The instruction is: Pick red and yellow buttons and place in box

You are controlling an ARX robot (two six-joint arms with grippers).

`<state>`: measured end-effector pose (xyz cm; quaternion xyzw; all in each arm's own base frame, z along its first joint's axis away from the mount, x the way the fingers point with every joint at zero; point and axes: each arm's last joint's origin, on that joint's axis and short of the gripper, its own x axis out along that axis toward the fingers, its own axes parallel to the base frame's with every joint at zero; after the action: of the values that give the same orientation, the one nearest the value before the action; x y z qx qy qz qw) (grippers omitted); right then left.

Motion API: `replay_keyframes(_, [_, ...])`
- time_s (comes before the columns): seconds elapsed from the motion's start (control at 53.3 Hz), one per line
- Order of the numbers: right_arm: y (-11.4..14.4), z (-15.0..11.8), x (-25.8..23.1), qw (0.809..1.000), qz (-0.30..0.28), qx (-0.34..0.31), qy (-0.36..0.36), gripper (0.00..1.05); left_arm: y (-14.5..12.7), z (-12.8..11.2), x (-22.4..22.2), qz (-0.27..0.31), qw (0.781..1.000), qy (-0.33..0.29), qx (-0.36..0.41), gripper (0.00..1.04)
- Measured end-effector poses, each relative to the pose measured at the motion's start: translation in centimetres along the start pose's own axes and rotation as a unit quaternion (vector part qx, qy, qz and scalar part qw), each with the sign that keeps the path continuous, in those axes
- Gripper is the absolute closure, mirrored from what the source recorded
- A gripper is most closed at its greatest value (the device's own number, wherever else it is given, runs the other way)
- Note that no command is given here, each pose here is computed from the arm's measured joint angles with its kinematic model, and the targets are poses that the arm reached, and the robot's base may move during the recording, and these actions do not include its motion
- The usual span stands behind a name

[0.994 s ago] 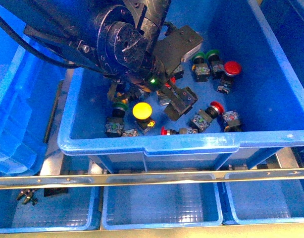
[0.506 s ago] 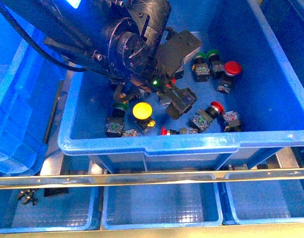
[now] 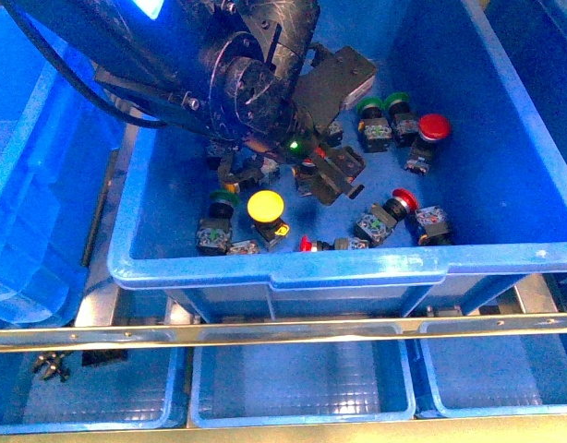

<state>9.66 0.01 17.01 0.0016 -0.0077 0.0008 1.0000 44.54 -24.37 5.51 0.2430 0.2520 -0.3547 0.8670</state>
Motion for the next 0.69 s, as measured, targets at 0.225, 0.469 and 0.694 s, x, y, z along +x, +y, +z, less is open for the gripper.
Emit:
replay_keyframes(0.225, [0.0, 0.0, 0.0, 1.000, 0.000, 0.000, 0.000, 0.07, 0.2, -0.4, -0.1, 0.005, 1.000, -0.003, -0.008, 0.70])
replay_keyframes(0.469, [0.0, 0.0, 0.0, 1.000, 0.000, 0.000, 0.000, 0.07, 0.2, -1.4, -2.0, 0.003, 0.998, -0.011, -0.060, 0.70])
replay_keyframes(0.694, [0.0, 0.0, 0.0, 1.000, 0.000, 0.000, 0.000, 0.07, 2.1, -0.3, -7.1, 0.008, 0.979, -0.042, -0.197, 0.70])
